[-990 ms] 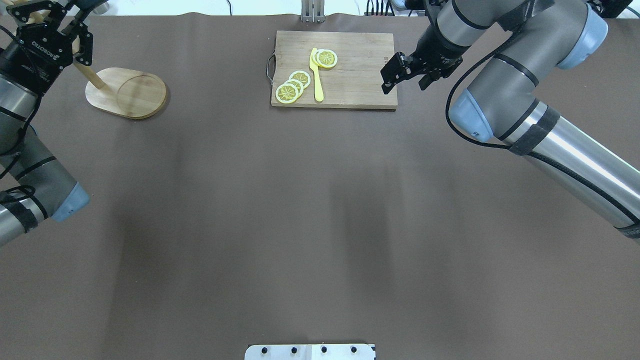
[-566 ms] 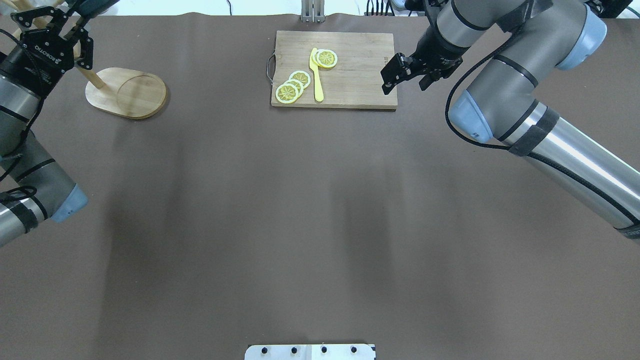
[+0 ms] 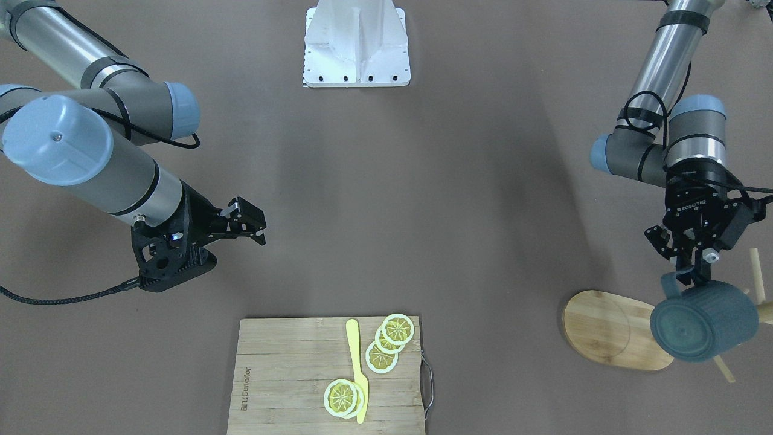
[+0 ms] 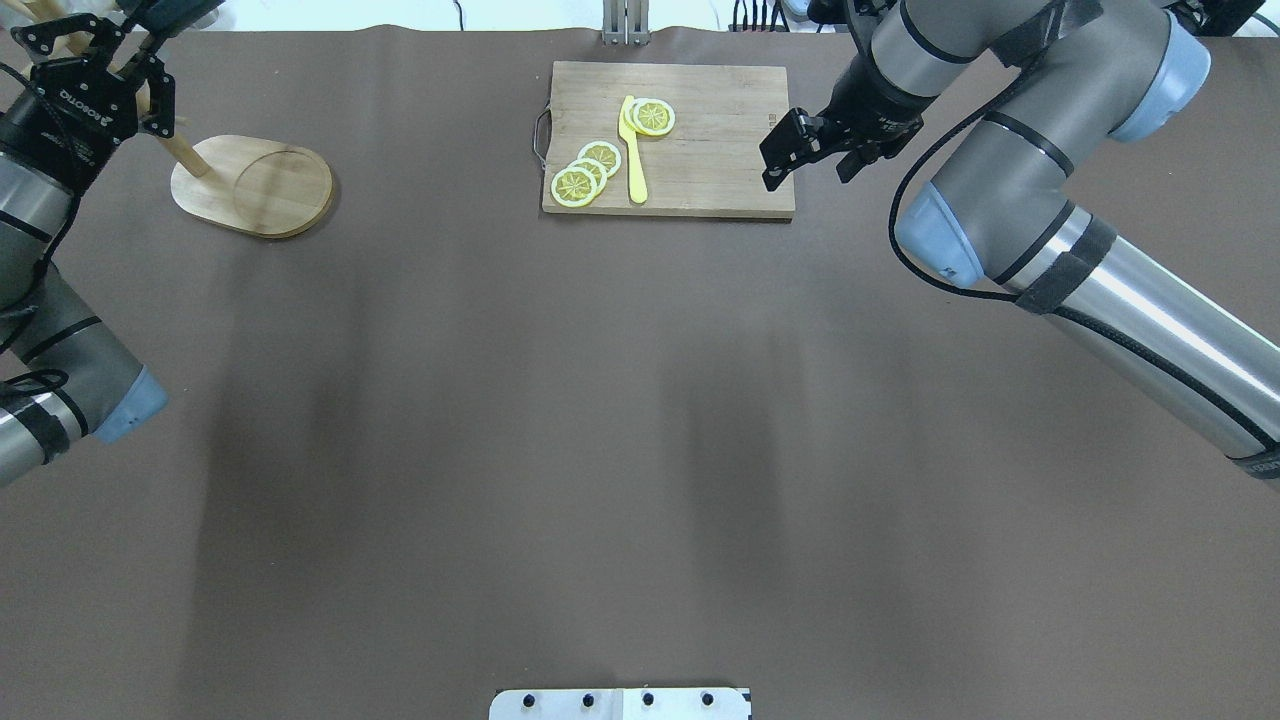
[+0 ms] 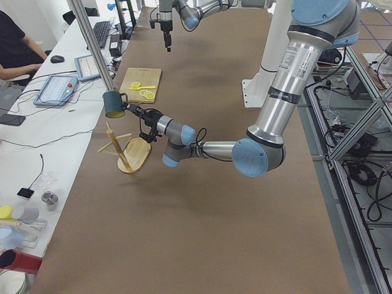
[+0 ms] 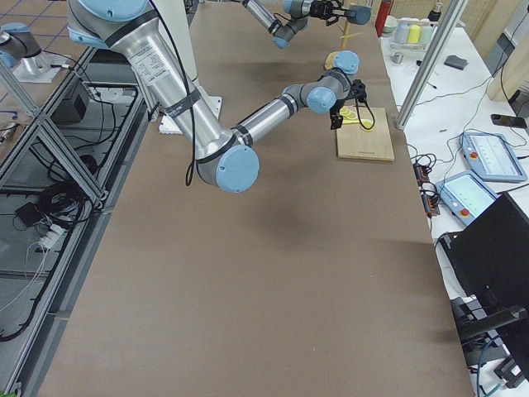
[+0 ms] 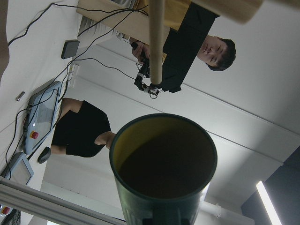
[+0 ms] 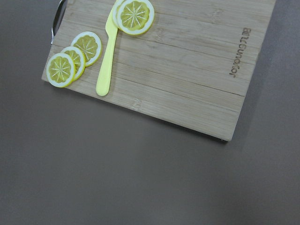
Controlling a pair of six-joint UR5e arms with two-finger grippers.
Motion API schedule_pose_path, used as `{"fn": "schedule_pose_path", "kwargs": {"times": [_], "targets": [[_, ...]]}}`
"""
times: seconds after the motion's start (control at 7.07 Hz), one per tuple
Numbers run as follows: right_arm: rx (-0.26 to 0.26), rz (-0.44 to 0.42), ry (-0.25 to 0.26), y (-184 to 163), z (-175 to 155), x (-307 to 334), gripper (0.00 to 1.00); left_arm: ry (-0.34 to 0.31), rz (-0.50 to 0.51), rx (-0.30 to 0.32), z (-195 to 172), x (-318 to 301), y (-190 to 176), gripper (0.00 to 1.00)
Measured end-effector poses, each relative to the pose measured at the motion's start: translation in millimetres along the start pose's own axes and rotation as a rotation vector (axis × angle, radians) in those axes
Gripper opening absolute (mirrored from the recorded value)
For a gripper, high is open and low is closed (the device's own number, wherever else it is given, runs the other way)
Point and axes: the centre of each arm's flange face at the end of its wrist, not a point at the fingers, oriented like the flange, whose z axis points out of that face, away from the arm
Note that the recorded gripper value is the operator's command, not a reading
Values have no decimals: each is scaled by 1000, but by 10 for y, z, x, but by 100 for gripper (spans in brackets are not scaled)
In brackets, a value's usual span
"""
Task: Hang cup on storage rack
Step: 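Hook the mug handle onto a rack peg with the left gripper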
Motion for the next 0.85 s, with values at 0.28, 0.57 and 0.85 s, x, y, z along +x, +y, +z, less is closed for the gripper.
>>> {"fn": "schedule_pose_path", "kwargs": {"times": [0.28,0.57,0.85], "targets": [[-1,-2,0,5,9,-13,100,-1,-7,29,-3,32,-141,0],[0,-2,5,10,34,-21,100,-5,-7,40,-13,22,-194,0],[1,10,9,24,67,-53,100,-16,-17,55,-74,-2,-283,0]]}}
